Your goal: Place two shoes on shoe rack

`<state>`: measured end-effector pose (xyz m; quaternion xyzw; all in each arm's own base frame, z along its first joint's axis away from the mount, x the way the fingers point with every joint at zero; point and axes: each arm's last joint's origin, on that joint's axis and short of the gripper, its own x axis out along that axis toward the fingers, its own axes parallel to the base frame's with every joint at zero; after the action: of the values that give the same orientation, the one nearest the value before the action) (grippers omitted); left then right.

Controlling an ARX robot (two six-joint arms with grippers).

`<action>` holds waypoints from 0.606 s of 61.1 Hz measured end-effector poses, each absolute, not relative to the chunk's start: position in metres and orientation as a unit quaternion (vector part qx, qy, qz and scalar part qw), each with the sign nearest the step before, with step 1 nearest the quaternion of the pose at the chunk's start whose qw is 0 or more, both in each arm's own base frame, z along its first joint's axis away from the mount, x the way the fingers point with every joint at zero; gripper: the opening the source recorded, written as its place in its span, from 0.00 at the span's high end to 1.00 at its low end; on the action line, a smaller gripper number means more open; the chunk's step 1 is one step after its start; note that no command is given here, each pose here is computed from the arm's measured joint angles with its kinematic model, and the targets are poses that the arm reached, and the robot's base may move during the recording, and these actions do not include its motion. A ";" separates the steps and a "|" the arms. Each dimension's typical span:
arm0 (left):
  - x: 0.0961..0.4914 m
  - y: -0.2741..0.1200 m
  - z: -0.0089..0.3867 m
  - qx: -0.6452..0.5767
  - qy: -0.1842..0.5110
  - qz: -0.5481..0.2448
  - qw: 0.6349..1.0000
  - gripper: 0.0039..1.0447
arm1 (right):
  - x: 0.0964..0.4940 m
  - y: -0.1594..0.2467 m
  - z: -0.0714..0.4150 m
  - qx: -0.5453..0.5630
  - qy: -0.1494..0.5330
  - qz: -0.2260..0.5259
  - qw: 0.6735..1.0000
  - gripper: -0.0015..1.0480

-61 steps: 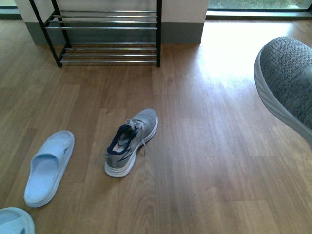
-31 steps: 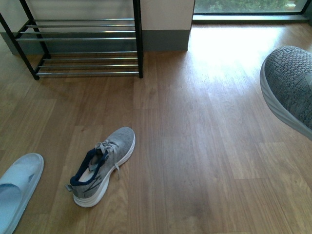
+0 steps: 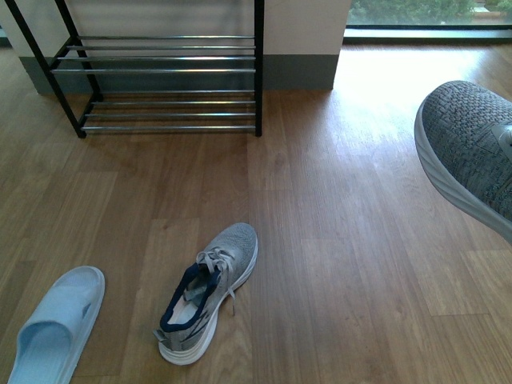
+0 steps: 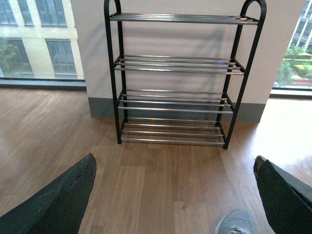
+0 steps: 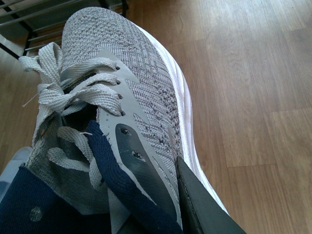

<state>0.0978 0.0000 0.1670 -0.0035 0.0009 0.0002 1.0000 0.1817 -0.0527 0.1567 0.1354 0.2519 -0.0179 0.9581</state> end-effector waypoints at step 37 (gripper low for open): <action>0.197 -0.040 0.144 0.109 0.314 0.035 0.943 0.09 | 0.182 -0.053 0.157 0.136 0.252 -0.016 0.958 0.99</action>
<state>0.1971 -0.0396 0.1437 0.1088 0.3139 0.0348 0.9426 0.1817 -0.0526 0.1567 0.1359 0.2519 -0.0161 0.9580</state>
